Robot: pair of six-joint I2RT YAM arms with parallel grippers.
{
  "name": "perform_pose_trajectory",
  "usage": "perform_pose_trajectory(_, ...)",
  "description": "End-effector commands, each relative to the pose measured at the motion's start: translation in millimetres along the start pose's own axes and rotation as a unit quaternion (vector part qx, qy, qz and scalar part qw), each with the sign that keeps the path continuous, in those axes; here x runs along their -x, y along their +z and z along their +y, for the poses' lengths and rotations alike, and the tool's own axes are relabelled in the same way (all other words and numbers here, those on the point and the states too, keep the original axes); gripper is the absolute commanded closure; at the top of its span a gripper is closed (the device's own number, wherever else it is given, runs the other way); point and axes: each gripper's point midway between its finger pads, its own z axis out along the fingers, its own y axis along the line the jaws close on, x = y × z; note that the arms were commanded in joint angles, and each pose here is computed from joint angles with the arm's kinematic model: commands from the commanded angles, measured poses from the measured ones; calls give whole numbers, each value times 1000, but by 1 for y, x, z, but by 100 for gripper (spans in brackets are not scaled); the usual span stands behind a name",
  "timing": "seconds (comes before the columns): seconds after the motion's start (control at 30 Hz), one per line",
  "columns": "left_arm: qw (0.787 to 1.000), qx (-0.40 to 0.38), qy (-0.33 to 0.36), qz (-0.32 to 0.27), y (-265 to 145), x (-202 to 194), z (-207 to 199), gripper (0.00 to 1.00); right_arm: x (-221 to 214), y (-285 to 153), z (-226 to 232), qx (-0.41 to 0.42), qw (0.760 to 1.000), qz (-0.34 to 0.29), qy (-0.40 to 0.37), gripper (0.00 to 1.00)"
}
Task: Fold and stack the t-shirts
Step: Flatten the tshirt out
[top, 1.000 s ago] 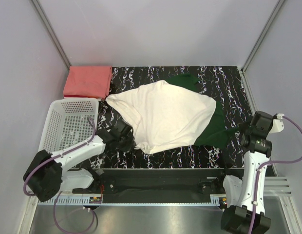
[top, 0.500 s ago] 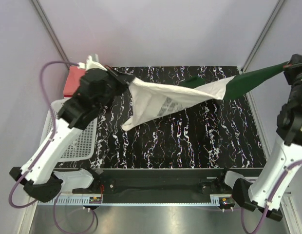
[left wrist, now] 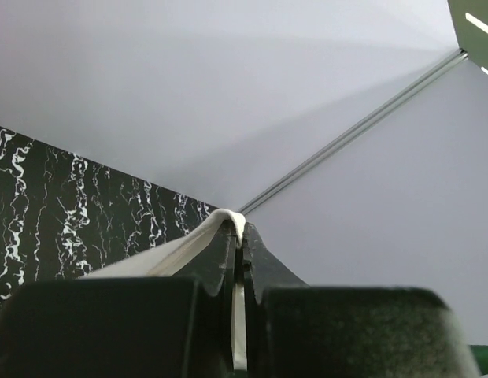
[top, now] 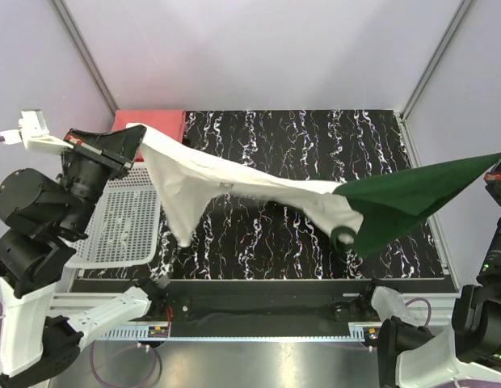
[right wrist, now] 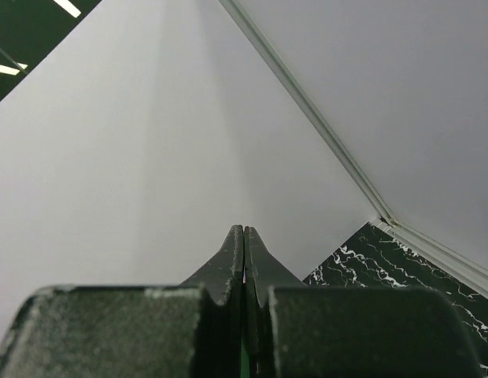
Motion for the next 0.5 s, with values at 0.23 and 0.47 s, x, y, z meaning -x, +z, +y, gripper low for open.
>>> perform_pose_trajectory(0.23, 991, 70, 83, 77, 104, -75, 35, 100, -115, 142, -12, 8, 984, 172, -37, 100)
perform_pose_trajectory(0.47, 993, 48, 66, 82, 199, -70, 24, 100, -154, 236, -6, 38, 979, 196, -28, 100)
